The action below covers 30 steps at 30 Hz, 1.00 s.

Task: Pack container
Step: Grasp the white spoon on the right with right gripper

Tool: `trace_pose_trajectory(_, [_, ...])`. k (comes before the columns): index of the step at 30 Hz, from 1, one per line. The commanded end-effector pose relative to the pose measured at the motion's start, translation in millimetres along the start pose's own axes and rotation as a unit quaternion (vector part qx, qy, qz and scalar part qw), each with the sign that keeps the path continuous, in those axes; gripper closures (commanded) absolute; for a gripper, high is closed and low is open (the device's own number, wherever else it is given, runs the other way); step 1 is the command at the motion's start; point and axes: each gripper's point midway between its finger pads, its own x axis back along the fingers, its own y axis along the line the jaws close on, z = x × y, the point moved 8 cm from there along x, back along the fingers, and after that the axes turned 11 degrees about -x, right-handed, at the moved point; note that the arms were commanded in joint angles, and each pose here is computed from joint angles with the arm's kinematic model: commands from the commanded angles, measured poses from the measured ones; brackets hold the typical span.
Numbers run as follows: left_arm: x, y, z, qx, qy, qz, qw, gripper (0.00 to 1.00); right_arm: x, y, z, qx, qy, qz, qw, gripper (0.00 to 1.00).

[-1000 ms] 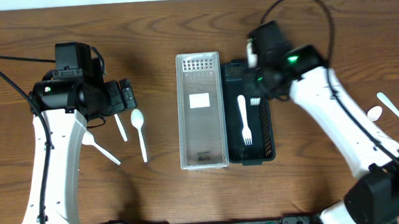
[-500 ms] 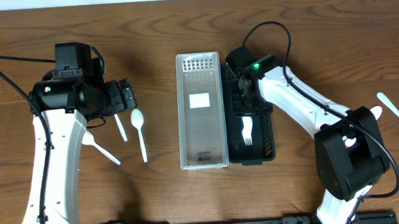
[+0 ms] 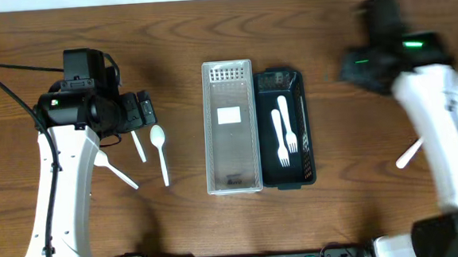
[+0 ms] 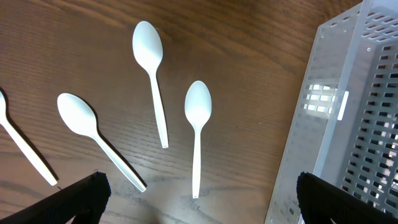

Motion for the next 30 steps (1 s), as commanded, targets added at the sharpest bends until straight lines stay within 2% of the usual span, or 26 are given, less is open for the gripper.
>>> trace_pose_trajectory(1, [3.7,0.9,-2.9,-0.005,-0.006,-0.001,1.0,0.02,-8.0,-55.4,-27.2,-0.093,0.005,0.058,0.994,0.41])
trace_pose_trajectory(5, [3.7,0.9,-2.9,-0.005,-0.006,-0.001,1.0,0.02,-30.8,-115.4,-40.8,-0.174,0.025,0.106,0.979,0.29])
trace_pose_trajectory(12, [3.7,0.9,-2.9,-0.005,-0.006,-0.001,1.0,0.02,-98.5,-178.2,-26.9,-0.208,0.077,0.147,0.964,0.27])
trace_pose_trajectory(20, [3.7,0.9,-2.9,-0.005,-0.006,-0.001,1.0,0.02,-156.3,-202.5,-18.1,-0.189,0.121,0.166,0.96,0.26])
trace_pose_trajectory(30, [3.7,0.9,-2.9,-0.005,-0.006,-0.001,1.0,0.02,-190.2,-208.1,-14.9,-0.178,0.14,0.171,0.959,0.28])
